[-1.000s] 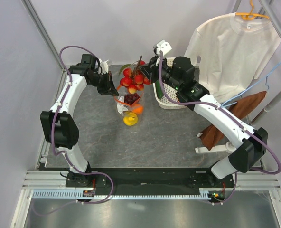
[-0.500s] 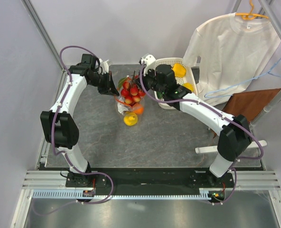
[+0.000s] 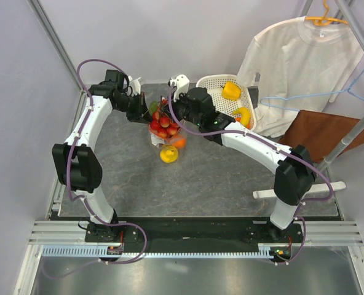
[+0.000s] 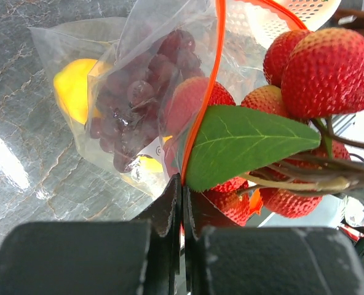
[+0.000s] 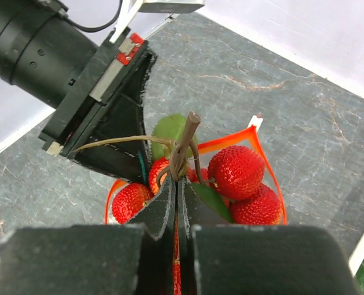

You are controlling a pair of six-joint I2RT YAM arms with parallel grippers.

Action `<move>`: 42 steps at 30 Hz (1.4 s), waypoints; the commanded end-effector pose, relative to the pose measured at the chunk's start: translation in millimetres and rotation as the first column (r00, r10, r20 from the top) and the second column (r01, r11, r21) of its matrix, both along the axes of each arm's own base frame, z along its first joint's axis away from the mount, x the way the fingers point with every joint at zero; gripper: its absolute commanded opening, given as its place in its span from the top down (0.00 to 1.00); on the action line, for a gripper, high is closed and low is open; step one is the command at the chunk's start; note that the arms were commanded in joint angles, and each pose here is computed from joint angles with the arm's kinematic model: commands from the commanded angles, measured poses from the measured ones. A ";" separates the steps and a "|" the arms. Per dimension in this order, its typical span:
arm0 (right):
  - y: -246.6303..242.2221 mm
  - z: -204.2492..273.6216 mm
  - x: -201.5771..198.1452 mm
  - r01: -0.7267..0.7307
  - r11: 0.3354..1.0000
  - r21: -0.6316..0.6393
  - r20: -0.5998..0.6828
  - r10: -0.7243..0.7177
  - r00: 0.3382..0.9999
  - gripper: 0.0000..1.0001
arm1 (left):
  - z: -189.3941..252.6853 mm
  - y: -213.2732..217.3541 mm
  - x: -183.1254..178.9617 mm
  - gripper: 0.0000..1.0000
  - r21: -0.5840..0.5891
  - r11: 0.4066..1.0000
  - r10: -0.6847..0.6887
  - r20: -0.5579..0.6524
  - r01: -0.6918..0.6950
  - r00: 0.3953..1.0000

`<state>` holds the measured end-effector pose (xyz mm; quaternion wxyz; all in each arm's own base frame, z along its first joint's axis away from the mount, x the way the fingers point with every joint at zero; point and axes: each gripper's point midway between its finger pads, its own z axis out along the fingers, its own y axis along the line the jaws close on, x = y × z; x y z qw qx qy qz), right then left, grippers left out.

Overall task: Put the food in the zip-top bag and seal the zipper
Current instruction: Place the fake fruit in the zipper food storage bag.

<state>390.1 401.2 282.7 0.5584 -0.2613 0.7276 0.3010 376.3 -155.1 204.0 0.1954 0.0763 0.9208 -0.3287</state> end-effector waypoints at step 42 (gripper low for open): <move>-80.4 -33.4 31.1 0.113 0.979 -0.167 -0.189 -0.144 0.971 0.37 | 40.2 -6.9 -0.1 0.98 -0.190 0.981 -0.039 0.054 0.048 0.998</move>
